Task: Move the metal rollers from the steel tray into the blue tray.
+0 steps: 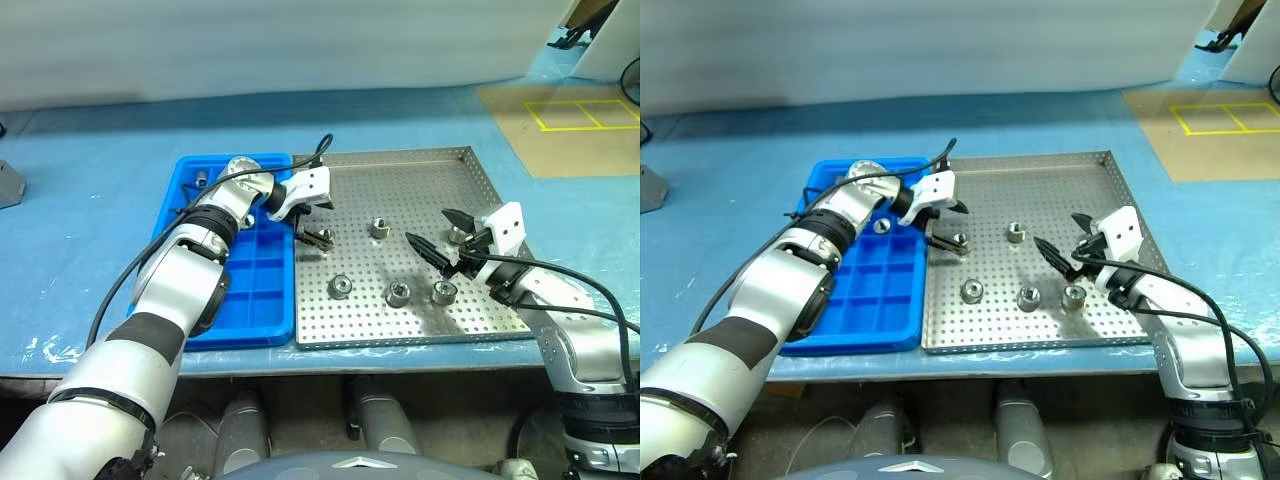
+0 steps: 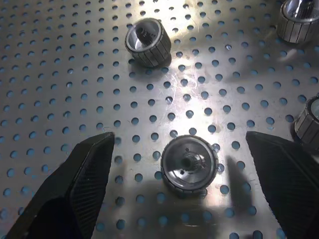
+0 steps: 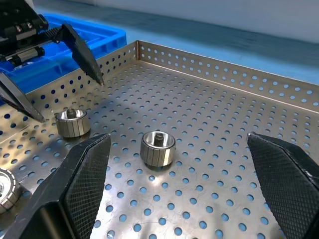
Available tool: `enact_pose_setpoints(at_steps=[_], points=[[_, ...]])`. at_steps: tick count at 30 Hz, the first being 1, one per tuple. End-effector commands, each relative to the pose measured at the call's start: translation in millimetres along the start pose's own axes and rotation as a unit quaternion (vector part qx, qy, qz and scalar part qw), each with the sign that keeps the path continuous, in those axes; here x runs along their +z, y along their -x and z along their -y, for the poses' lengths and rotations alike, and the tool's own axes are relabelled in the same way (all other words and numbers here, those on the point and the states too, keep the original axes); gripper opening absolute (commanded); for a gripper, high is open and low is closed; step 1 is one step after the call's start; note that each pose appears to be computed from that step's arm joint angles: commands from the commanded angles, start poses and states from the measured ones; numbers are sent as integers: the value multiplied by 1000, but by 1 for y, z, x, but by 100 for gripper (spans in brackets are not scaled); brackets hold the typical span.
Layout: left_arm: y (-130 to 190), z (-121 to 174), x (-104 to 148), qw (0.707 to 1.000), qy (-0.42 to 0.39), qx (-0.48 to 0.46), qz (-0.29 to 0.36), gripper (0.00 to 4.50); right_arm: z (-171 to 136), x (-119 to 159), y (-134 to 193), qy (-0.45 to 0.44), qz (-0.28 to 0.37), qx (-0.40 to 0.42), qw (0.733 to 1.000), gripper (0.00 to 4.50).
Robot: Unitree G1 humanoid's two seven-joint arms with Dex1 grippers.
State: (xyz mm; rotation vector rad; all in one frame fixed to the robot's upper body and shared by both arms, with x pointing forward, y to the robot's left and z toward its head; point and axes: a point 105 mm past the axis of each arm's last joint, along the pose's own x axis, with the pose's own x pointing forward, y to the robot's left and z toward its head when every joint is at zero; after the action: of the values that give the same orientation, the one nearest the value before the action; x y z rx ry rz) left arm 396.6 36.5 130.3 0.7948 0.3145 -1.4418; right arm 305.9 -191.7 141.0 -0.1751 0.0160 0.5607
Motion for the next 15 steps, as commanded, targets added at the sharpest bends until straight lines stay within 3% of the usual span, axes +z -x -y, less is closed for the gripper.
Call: enact_pose_setpoints(at_steps=[1,4,6,10,15], points=[[-4,0,-1,999,-16,-8,-32,447,-1,16,8,7,29,-16,999,449],[-10,6,-3,999,-16,-25,-42,447,-3,14,12,7,27,-26,999,449],[-15,9,-3,998,-18,-32,-43,408,-3,13,16,6,27,-37,999,450],[-19,12,5,999,-5,-43,-16,289,-6,11,23,5,25,-50,998,450],[-17,16,-4,998,-1,-58,-34,113,-6,11,28,2,29,-62,998,450]])
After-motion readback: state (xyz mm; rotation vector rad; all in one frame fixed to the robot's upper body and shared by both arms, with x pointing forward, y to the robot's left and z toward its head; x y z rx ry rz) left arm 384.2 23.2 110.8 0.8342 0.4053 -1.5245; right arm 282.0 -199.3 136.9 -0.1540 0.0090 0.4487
